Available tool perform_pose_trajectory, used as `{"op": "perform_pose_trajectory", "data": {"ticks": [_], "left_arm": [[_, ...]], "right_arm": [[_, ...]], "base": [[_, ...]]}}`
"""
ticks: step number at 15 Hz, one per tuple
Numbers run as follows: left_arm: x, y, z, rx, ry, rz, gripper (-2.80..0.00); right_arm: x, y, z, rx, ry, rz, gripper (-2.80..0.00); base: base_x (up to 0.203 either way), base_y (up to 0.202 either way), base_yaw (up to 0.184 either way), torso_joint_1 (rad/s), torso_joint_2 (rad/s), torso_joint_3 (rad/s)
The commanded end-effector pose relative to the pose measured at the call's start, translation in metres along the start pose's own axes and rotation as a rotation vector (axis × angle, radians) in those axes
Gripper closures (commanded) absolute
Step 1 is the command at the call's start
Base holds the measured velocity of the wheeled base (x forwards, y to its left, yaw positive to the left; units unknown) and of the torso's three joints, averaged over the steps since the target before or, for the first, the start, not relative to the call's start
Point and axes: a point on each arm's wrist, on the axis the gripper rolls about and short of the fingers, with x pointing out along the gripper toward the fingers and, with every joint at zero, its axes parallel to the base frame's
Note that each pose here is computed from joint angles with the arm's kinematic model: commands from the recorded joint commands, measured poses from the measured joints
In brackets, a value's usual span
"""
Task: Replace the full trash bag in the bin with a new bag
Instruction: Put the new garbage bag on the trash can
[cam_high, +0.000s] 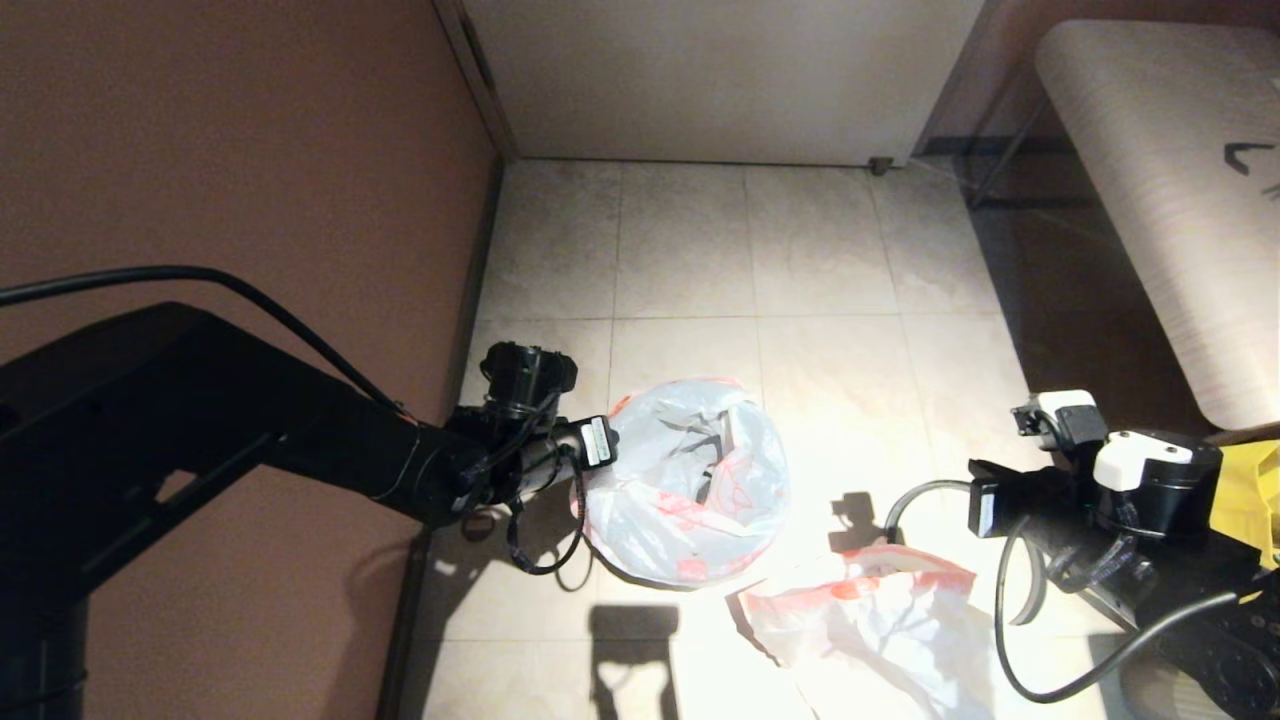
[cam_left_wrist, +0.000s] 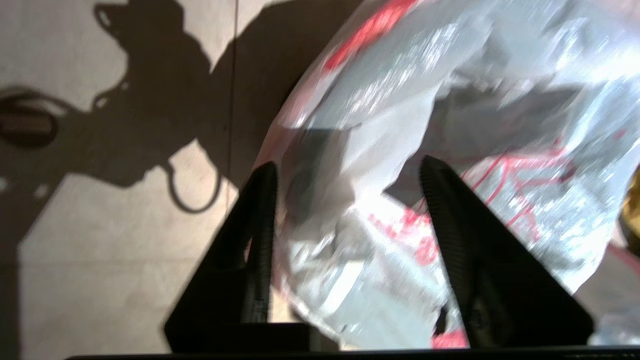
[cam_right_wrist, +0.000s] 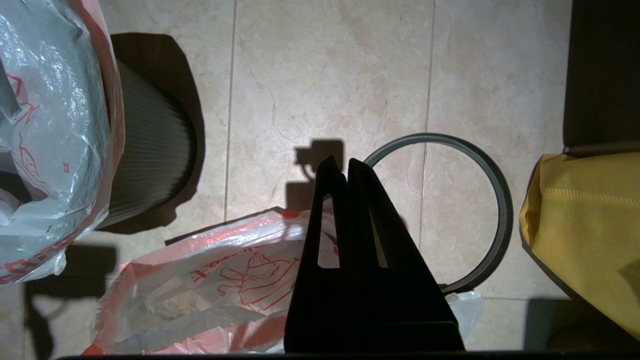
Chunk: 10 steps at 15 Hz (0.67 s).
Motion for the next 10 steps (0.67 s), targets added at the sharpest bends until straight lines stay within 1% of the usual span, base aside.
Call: {"op": "perform_pose_trajectory", "data": {"ticks": [1,3,4,7,10], "left_arm": [[0.013,-0.003,0.007,-0.017,-0.027,-0.008,0.0],[0.027,-0.001,0.013,-0.054,-0.042,0.0,0.0],[0.034,0.002,0.011,-0.061,-0.037,0.01,0.0],[0.05,0.005,0.011,-0.068,-0.04,0.022,0.0],[0.061,0.003,0.012,-0.067,-0.046,0.02,0.0]], "right_arm": [[0.002,0.003,-0.003,-0.003,0.006,0.006,0.0],[0.003,0.007,-0.006,-0.005,0.014,-0.001,0.0],[0.003,0.007,-0.006,-0.005,0.012,0.0,0.0],[0.003,0.008,-0.006,-0.005,0.01,0.002,0.0],[0.004,0.008,-0.006,-0.005,0.008,0.0,0.0]], "base": [[0.0,0.0,0.0,0.0,0.0,0.0],[0.0,0.0,0.0,0.0,0.0,0.0],[0.0,0.0,0.0,0.0,0.0,0.0],[0.0,0.0,0.0,0.0,0.0,0.0],[0.0,0.0,0.0,0.0,0.0,0.0]]}}
